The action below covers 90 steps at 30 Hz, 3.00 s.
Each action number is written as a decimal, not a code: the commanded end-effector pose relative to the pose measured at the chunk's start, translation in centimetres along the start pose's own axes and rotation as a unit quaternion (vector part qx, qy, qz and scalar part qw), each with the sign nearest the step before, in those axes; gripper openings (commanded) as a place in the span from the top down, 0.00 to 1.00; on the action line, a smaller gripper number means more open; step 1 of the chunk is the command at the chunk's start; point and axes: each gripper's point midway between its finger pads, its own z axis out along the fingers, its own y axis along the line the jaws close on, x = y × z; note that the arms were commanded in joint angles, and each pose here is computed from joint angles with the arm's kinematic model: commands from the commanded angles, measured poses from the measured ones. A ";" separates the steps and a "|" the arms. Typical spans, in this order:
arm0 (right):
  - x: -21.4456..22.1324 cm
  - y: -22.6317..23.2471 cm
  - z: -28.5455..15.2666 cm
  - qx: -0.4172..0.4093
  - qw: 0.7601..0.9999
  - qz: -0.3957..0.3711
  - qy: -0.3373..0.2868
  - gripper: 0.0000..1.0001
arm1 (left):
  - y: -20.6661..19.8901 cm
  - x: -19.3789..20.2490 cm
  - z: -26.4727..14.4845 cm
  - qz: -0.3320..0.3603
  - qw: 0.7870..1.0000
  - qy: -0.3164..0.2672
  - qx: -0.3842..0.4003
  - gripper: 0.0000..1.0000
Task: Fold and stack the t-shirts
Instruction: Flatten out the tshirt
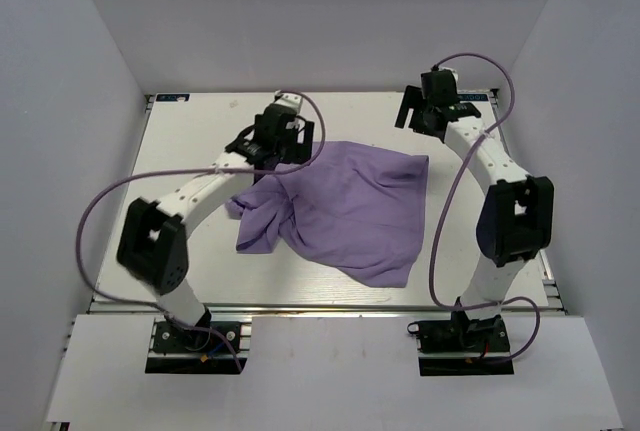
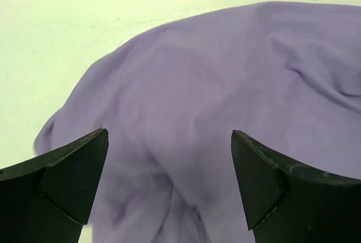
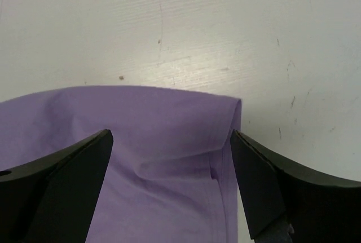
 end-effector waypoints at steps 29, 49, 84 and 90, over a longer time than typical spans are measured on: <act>29.4 -3.2 -15.7 -0.160 0.952 0.026 0.260 0.13 | 7.0 22.5 -9.7 -0.231 0.965 0.097 -0.082 0.02; 36.5 -1.1 -16.4 -0.167 0.919 -0.005 0.356 0.39 | 4.6 21.5 -9.1 -0.220 0.974 0.056 0.008 1.00; -14.7 -8.9 -45.6 0.013 0.866 0.125 -0.484 1.00 | 18.4 -19.6 -42.0 -0.197 0.819 -0.501 -0.198 1.00; -16.1 -8.2 -50.2 -0.050 0.843 0.087 -0.529 1.00 | 16.1 -22.4 -46.2 -0.150 0.814 -0.550 -0.108 1.00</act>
